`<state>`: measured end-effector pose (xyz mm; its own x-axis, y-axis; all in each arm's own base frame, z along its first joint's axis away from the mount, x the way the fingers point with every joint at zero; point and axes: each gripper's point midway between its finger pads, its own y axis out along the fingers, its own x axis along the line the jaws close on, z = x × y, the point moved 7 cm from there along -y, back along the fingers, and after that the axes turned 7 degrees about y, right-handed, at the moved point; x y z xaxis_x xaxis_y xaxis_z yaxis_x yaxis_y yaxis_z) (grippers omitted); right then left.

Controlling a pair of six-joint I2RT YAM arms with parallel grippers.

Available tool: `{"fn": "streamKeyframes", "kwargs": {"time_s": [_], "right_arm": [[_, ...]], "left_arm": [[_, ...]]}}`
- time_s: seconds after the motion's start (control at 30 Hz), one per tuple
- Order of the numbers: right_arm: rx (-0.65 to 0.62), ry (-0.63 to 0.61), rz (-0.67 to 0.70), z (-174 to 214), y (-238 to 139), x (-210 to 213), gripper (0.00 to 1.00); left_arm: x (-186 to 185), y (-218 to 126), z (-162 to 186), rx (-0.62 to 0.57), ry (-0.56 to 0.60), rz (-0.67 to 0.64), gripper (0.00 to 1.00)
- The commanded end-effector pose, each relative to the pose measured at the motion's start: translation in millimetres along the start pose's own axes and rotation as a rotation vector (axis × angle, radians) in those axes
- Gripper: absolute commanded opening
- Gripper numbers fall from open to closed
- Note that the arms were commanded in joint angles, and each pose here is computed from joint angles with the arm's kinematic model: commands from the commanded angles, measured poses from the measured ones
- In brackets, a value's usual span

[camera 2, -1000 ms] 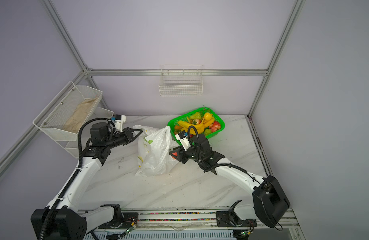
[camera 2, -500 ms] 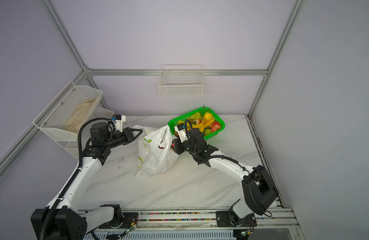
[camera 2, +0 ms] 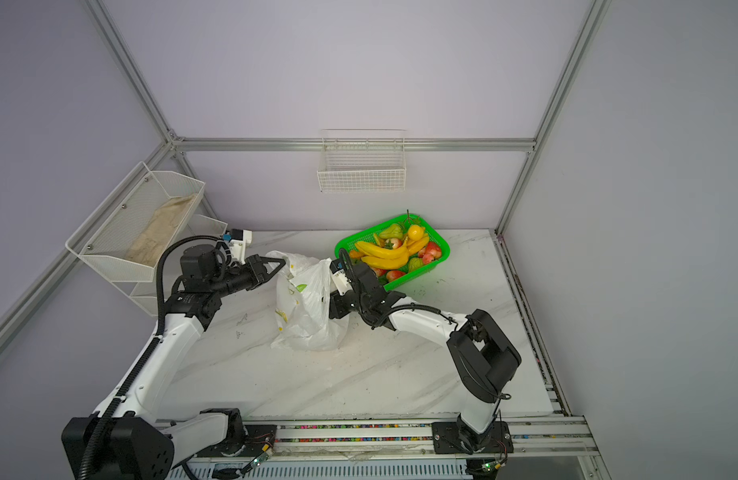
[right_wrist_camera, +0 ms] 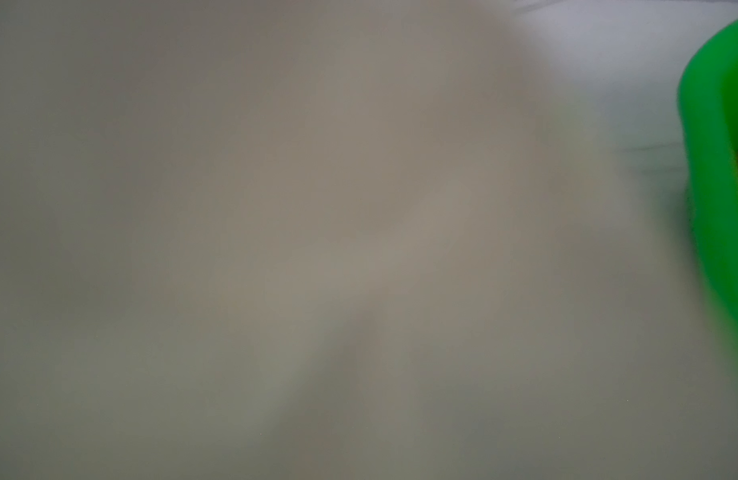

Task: Place the fake fruits into the plastic bag and tie a complex knot
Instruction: 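Open the right gripper inside the bag and withdraw toward the basket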

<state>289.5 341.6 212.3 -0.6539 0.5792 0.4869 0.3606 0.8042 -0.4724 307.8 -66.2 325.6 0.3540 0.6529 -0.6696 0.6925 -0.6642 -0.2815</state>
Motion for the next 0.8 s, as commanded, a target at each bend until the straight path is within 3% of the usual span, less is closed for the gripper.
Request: {"fn": "streamKeyframes", "kwargs": {"time_s": [0.0,0.43,0.77], "right_arm": [[-0.060,-0.040,-0.005,-14.6,-21.2,11.2,0.67],[-0.201,-0.087,-0.129,-31.6,-113.0,35.5,0.67],[-0.319,-0.087,-0.169,-44.8,-179.5,16.9,0.68]], "left_arm": [[-5.7,-3.8,1.9,-0.018,0.031,0.031,0.00],[3.5,-9.8,-1.0,-0.046,0.049,-0.056,0.00],[13.1,-18.3,-8.1,-0.075,0.019,-0.092,0.00]]}}
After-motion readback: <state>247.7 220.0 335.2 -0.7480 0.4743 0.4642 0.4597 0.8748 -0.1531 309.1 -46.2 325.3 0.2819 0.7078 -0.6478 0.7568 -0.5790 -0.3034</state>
